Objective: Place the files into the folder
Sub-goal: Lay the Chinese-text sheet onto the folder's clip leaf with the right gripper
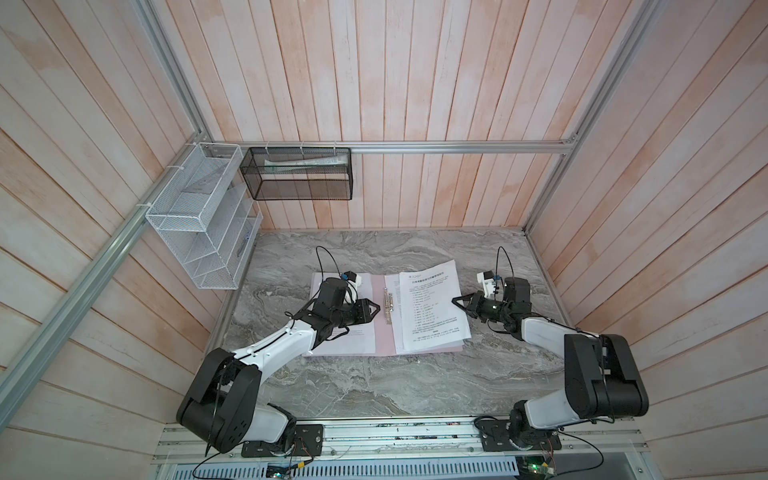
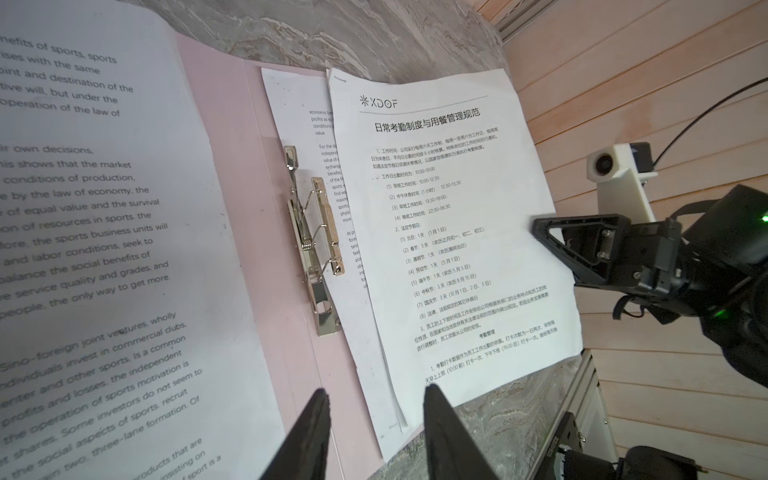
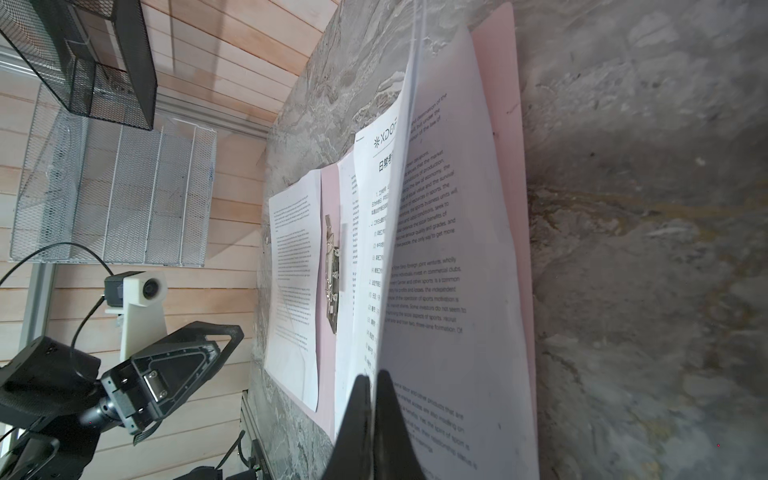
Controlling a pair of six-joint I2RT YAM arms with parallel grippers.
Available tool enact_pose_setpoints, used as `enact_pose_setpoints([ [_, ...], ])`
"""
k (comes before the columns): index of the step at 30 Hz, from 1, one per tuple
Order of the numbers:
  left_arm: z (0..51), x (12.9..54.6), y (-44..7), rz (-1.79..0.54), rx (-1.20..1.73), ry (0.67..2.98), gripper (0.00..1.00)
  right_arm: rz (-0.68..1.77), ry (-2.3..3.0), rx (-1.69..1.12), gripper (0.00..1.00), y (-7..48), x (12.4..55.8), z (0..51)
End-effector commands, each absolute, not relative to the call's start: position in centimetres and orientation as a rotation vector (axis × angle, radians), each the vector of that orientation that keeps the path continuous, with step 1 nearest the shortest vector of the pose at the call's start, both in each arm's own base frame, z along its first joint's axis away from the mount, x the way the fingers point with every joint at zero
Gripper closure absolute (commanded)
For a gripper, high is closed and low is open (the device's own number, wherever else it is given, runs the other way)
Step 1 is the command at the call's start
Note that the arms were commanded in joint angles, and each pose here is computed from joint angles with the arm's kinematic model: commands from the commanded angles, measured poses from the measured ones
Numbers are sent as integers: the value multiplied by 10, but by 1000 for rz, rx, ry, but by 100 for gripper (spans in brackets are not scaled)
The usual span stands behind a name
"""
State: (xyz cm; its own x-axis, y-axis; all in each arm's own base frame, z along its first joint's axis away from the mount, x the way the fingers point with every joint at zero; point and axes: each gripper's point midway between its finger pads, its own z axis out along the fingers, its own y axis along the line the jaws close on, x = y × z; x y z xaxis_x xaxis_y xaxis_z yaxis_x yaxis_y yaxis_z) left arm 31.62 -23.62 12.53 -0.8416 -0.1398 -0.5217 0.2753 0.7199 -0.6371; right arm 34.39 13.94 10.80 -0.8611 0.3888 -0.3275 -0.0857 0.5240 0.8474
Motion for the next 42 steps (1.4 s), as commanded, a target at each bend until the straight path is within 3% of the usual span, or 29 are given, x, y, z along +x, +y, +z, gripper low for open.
enact_pose_setpoints([
  [1,128,319,-234,-994,88,2344,60,1312,2293,191,100,145,339,109],
  [39,118,311,-227,-977,69,2360,60,1117,2507,-20,100,166,346,70],
  [40,117,310,-226,-975,67,2364,60,1117,2514,-12,95,167,346,68],
  [42,117,310,-226,-971,66,2365,60,1090,2531,25,71,163,346,65],
])
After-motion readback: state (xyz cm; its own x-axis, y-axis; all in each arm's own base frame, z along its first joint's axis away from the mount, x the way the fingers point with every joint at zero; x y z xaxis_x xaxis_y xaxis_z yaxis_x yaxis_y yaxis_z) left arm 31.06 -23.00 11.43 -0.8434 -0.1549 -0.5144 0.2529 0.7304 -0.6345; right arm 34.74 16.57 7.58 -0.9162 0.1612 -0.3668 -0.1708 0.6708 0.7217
